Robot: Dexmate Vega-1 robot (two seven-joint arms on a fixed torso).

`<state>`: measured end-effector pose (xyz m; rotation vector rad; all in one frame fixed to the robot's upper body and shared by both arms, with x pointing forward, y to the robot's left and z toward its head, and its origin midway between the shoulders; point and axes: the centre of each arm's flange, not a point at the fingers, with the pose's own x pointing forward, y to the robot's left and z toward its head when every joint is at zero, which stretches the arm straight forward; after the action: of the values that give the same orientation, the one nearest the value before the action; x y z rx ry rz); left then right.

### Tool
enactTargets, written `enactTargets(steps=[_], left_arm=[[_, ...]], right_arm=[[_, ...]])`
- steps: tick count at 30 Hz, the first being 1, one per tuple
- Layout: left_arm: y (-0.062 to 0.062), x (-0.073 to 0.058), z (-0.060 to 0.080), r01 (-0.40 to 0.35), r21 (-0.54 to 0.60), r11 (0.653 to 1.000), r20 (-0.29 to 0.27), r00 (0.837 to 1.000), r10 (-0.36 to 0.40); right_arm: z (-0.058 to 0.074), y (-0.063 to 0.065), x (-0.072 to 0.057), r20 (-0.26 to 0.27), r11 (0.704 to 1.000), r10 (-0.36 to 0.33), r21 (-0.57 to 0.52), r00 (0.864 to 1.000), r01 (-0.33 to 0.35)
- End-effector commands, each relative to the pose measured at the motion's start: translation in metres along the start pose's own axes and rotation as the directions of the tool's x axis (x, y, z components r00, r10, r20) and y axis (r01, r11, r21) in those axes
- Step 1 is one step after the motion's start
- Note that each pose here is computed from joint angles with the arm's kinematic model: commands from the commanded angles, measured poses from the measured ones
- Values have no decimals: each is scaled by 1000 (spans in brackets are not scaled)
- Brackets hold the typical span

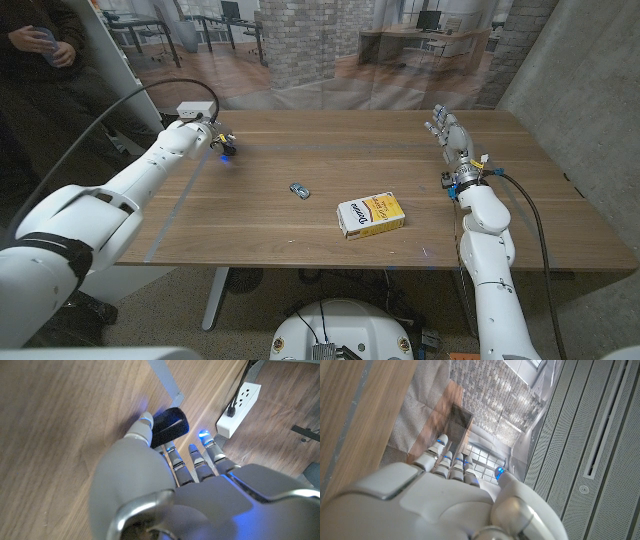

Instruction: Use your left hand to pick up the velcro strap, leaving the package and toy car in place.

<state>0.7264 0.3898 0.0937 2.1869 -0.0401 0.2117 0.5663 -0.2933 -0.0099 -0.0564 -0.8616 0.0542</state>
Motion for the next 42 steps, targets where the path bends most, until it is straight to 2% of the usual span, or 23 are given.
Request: enactTargets(steps=[1, 11, 29, 42], left_arm=[[-3, 3, 6, -22, 13, 1000, 9, 1000, 22], [-2, 4, 7, -66, 13, 998, 12, 998, 66], [-4, 7, 5, -78, -15, 997, 4, 997, 78], [3, -2, -1, -131, -28, 991, -7, 991, 131]], right_arm=[[3, -6, -2, 5, 1000, -27, -12, 1000, 27], [2, -7, -1, 2, 999, -33, -16, 999, 33], [1, -5, 3, -2, 999, -32, -24, 999, 32], [1, -2, 2, -1, 999, -26, -19, 1000, 26]])
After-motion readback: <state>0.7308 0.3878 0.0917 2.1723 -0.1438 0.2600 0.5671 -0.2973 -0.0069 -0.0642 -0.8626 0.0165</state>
